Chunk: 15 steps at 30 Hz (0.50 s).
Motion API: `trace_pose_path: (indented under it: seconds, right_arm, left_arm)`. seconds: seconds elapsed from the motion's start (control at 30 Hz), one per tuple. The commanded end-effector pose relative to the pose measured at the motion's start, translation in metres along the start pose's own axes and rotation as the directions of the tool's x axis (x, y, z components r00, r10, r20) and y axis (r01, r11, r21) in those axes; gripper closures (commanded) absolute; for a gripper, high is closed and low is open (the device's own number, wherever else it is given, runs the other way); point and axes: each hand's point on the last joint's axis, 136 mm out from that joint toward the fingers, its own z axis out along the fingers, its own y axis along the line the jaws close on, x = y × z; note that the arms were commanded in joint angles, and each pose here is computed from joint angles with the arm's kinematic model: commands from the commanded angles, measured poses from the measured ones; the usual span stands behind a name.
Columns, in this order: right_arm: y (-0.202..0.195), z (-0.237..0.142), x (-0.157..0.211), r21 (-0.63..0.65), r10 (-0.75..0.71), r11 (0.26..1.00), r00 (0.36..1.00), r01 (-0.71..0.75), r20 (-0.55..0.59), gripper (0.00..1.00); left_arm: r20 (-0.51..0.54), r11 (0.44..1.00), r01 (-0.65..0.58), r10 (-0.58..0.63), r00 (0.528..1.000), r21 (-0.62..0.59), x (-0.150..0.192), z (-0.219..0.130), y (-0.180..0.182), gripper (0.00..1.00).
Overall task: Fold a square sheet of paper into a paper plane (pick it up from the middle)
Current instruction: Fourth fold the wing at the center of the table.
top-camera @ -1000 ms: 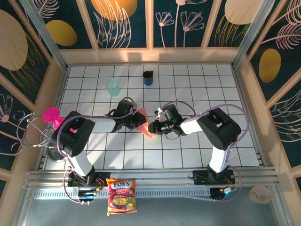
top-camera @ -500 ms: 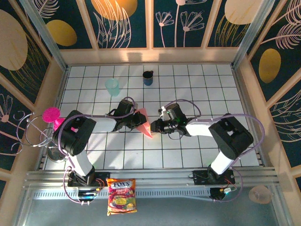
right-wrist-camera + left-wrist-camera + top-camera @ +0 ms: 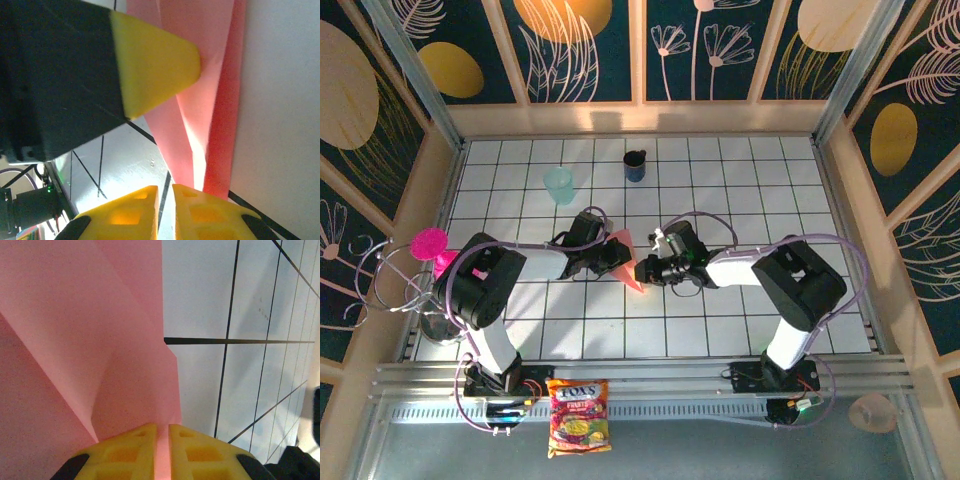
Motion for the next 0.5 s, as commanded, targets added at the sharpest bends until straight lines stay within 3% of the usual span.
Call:
trace_pose_path:
  seconds: [0.0,0.47]
  right_arm:
    - [0.004,0.005,-0.001,-0.012,-0.008,1.0,1.0,0.008,-0.01,0.85]
    - [-0.014,0.007,0.005,0.06,0.005,0.998,1.0,-0.004,-0.022,0.85]
  left_arm:
    - [-0.004,1.0,-0.018,0.018,1.0,-0.007,-0.003,0.001,-0.001,0.84]
    - [0.003,0.998,0.005,-0.005,1.0,-0.066,-0.005,0.005,0.01,0.85]
